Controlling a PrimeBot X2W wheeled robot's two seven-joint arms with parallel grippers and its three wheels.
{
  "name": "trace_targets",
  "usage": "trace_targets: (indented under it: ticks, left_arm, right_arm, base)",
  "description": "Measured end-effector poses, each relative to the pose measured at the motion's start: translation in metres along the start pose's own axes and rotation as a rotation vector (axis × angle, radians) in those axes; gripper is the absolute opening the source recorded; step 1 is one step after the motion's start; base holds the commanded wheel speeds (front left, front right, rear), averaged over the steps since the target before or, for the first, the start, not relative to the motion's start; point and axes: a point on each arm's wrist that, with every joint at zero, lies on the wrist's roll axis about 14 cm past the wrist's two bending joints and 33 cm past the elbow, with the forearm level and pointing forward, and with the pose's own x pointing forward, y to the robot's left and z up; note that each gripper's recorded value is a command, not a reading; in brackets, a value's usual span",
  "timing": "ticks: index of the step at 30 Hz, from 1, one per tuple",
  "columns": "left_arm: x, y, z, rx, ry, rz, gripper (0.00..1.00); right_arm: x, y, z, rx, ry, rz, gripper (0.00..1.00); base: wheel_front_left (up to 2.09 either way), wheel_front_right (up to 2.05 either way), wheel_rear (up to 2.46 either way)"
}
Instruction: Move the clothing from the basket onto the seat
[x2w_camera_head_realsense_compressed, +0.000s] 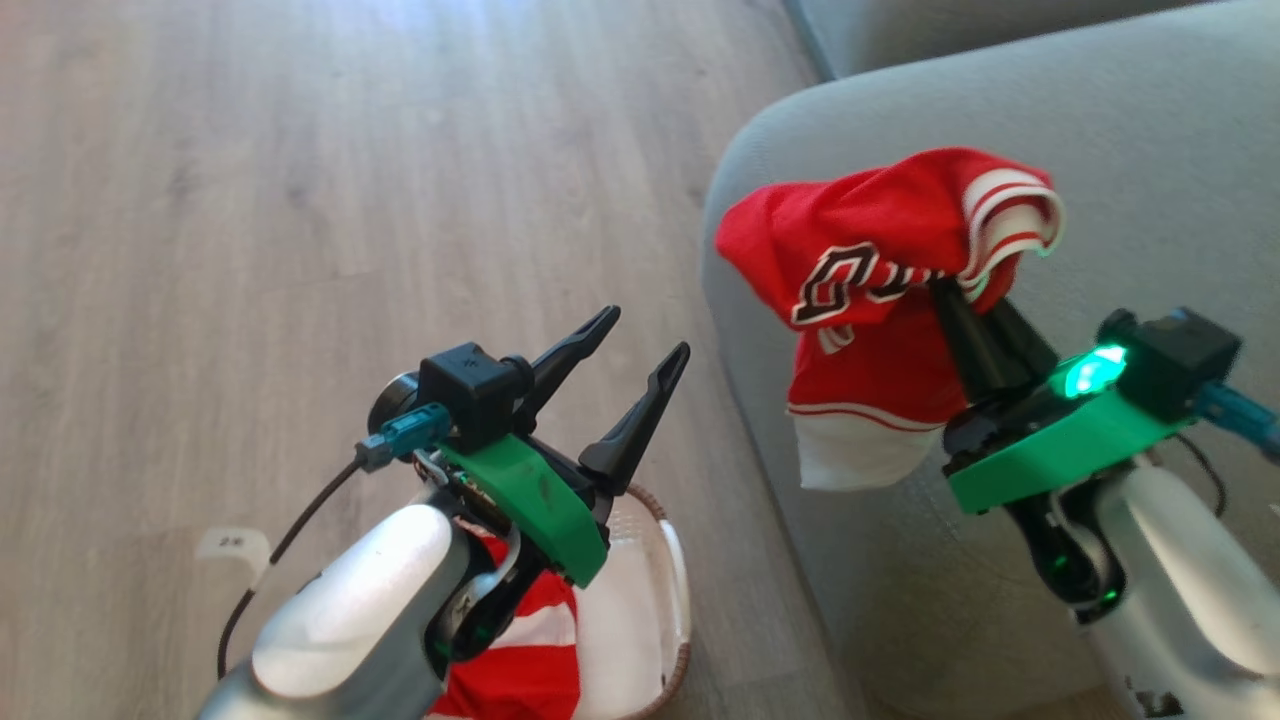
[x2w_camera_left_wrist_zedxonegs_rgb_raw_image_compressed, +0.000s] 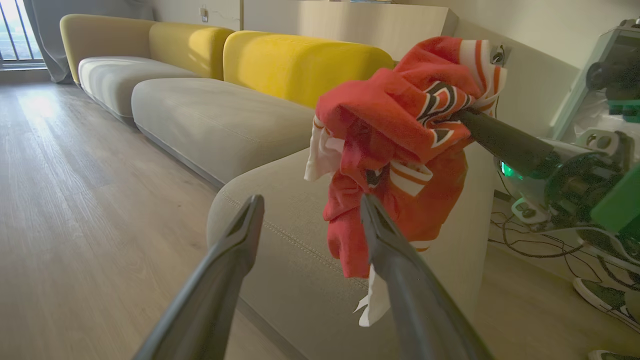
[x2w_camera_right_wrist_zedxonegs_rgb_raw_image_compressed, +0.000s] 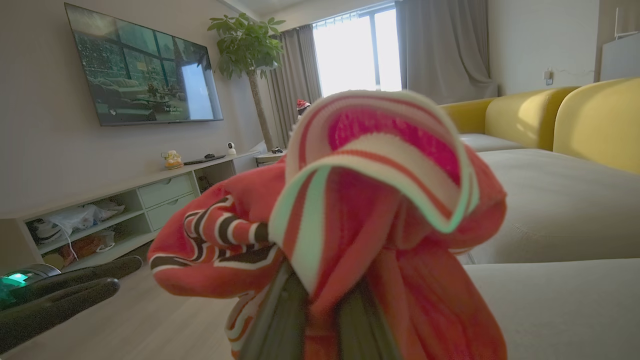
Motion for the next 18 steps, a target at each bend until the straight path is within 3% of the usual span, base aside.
trace_targets:
  ticks: [18]
  left_arm:
    - [0.043,-0.045,-0.019,-0.021,0.021,-0.199,1.0]
  right_arm:
    - [-0.062,-0.06,0.042,-0.111,-0.056,-0.227,0.0]
  base:
    - [0.0,0.0,0.0]
